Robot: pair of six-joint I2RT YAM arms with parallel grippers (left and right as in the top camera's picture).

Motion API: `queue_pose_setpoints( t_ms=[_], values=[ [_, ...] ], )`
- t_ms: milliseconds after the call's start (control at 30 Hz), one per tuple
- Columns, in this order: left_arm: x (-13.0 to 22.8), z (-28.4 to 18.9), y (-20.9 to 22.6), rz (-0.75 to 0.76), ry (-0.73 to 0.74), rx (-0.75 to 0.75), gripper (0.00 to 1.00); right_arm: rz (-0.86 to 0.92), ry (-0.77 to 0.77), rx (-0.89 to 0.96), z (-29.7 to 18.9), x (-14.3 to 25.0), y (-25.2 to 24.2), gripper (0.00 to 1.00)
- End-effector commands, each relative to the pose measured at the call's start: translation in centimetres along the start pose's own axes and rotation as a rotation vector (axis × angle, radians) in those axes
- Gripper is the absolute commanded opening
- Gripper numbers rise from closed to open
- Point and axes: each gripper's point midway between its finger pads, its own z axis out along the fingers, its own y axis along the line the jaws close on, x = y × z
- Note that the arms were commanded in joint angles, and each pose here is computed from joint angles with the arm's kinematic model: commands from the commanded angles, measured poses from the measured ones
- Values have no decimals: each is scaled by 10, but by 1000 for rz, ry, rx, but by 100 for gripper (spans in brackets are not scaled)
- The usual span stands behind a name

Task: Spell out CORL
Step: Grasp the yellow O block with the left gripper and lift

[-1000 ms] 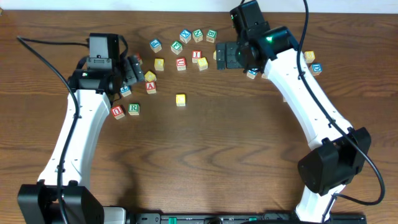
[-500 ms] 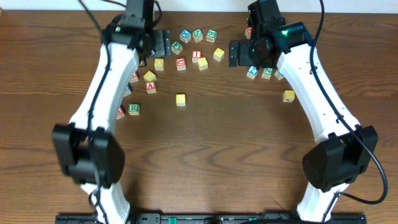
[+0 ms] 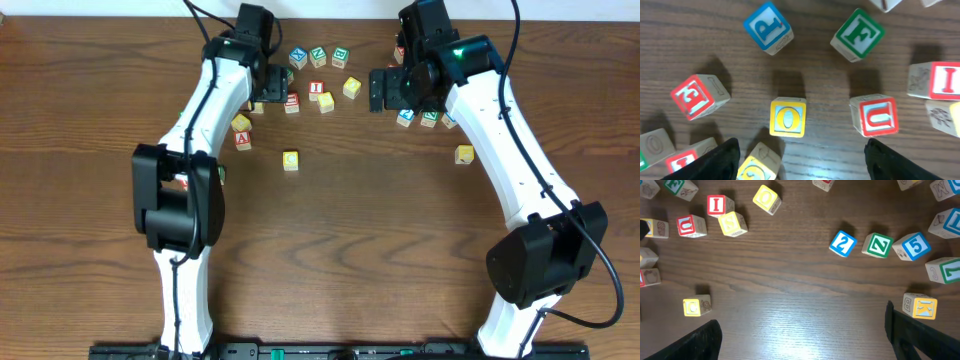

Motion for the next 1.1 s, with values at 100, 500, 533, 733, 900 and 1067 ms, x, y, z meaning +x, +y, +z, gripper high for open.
queue_pose_setpoints(
  t_ms=[100,500,533,733,900,1067],
  values=[
    [3,20,4,-4,20,-36,72,-16,5,28,3,0,-6,99],
    [7,47,7,-28,23,-61,58,-24,7,28,3,1,-6,99],
    [6,47,7,-29,20,-65,56,-24,7,28,3,1,-6,99],
    [16,63,8,-25,53,-74,52,-24,9,29,3,1,-6,99],
    [20,68,8,-27,64,-76,41,-42,12,31,3,2,-7,99],
    [17,68,8,-29,53,-74,30,-42,9,41,3,1,-8,99]
  ],
)
